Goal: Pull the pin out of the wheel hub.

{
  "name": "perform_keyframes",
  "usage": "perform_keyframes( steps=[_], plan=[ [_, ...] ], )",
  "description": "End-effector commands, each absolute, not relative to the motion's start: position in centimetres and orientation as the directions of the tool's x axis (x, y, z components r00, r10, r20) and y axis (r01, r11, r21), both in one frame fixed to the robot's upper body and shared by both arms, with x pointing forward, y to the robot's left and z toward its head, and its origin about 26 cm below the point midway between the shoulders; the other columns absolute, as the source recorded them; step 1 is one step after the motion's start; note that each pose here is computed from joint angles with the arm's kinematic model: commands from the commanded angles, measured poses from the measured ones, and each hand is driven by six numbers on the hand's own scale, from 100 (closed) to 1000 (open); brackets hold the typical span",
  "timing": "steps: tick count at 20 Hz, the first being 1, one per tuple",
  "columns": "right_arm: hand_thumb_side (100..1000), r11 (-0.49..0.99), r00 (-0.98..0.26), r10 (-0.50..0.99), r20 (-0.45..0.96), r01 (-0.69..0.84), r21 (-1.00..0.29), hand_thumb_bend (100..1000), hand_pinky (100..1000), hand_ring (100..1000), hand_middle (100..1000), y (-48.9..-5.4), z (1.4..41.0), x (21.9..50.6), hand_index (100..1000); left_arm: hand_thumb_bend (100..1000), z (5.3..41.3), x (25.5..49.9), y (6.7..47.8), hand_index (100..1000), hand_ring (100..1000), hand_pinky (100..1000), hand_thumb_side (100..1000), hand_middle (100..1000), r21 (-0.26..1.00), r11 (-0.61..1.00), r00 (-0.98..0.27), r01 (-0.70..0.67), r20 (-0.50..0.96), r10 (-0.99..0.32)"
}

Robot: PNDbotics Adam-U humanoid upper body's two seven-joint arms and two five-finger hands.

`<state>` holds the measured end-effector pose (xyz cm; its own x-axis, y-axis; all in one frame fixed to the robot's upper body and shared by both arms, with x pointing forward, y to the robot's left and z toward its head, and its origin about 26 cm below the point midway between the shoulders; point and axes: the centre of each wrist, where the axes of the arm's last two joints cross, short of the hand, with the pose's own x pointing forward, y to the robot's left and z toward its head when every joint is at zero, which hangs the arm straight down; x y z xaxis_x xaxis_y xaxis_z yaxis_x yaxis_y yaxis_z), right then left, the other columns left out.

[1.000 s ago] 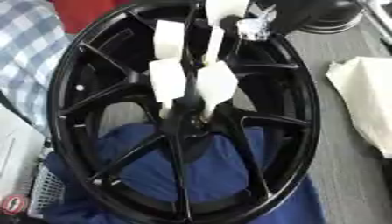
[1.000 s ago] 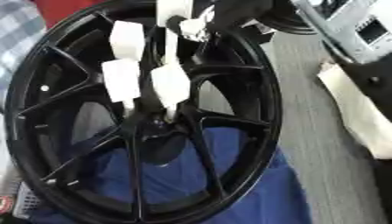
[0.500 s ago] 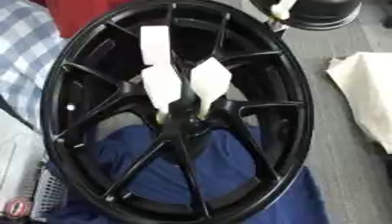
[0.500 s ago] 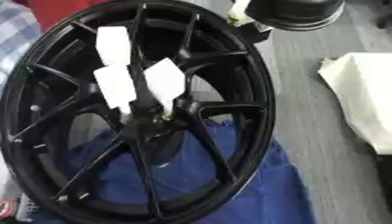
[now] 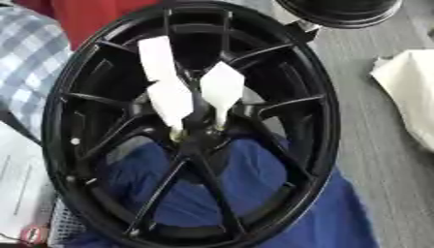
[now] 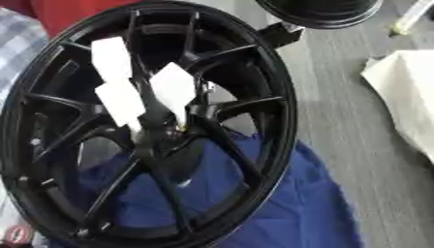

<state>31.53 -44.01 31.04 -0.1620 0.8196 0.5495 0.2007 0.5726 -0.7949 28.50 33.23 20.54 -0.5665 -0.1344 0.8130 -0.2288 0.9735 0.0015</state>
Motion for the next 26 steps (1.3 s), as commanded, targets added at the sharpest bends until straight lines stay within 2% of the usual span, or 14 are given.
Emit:
perform_keyframes(
  steps=[1,5,6,10,12,14,15,16,17,20,22,26],
  plan=[
    [450,0.526,-0.106,0.85,0.516,0.225,-0.82,148,966,911,859,-45.9,31.5,31.2,938,605,21.3,28.2,33.4,791,771,820,465,727,0.01,0.971,-0.587,-0.237,0.795,-0.151],
    [196,0.533,-0.068,0.846,0.529,0.163,-0.83,180,983,962,903,-47.1,30.8,31.2,948,605,21.2,28.2,33.4,792,772,820,464,727,0.009,0.972,-0.584,-0.237,0.798,-0.15],
    [195,0.533,-0.064,0.846,0.53,0.159,-0.831,178,981,959,900,-47.1,30.9,31.2,946,606,21.2,28.2,33.4,792,772,820,464,728,0.009,0.972,-0.583,-0.237,0.799,-0.149],
    [100,0.526,-0.051,0.849,0.525,0.158,-0.836,193,979,961,905,-47.2,31.0,31.2,942,606,21.2,28.2,33.4,792,772,820,464,728,0.008,0.972,-0.583,-0.235,0.799,-0.148],
    [146,0.521,-0.028,0.851,0.524,0.163,-0.838,215,1000,986,947,-47.2,31.0,31.2,960,607,21.2,28.2,33.4,792,772,820,463,728,0.008,0.972,-0.583,-0.234,0.799,-0.147],
    [181,0.503,0.011,0.859,0.512,0.17,-0.848,233,1000,992,935,-47.3,31.0,31.2,958,607,21.2,28.2,33.4,792,772,820,463,728,0.008,0.972,-0.582,-0.233,0.8,-0.147],
    [108,0.493,0.018,0.864,0.504,0.179,-0.852,255,977,955,831,-47.2,31.0,31.2,934,607,21.2,28.2,33.4,792,772,820,463,729,0.009,0.972,-0.582,-0.234,0.8,-0.147],
    [100,0.491,0.015,0.865,0.502,0.186,-0.851,197,964,934,811,-47.1,31.0,31.2,911,606,21.2,28.2,33.4,792,773,821,464,729,0.009,0.972,-0.581,-0.234,0.8,-0.147],
    [176,0.502,-0.003,0.86,0.511,0.196,-0.843,121,959,916,803,-46.9,31.1,31.2,893,606,21.2,28.2,33.4,792,773,820,464,729,0.009,0.972,-0.582,-0.234,0.8,-0.147],
    [348,0.56,-0.124,0.828,0.547,0.232,-0.795,100,951,868,774,-45.6,31.7,31.1,871,607,21.2,28.2,33.4,792,773,820,465,729,0.01,0.973,-0.583,-0.232,0.799,-0.147],
    [409,0.611,-0.245,0.79,0.562,0.227,-0.759,100,937,824,734,-44.1,32.3,31.0,844,605,21.3,28.2,33.3,792,773,820,465,729,0.011,0.973,-0.585,-0.229,0.798,-0.147],
    [483,0.687,-0.493,0.677,0.547,0.154,-0.711,100,930,800,704,-39.9,33.8,30.6,819,604,21.4,28.3,33.2,791,772,820,464,728,0.015,0.975,-0.589,-0.22,0.795,-0.145]
  ],
)
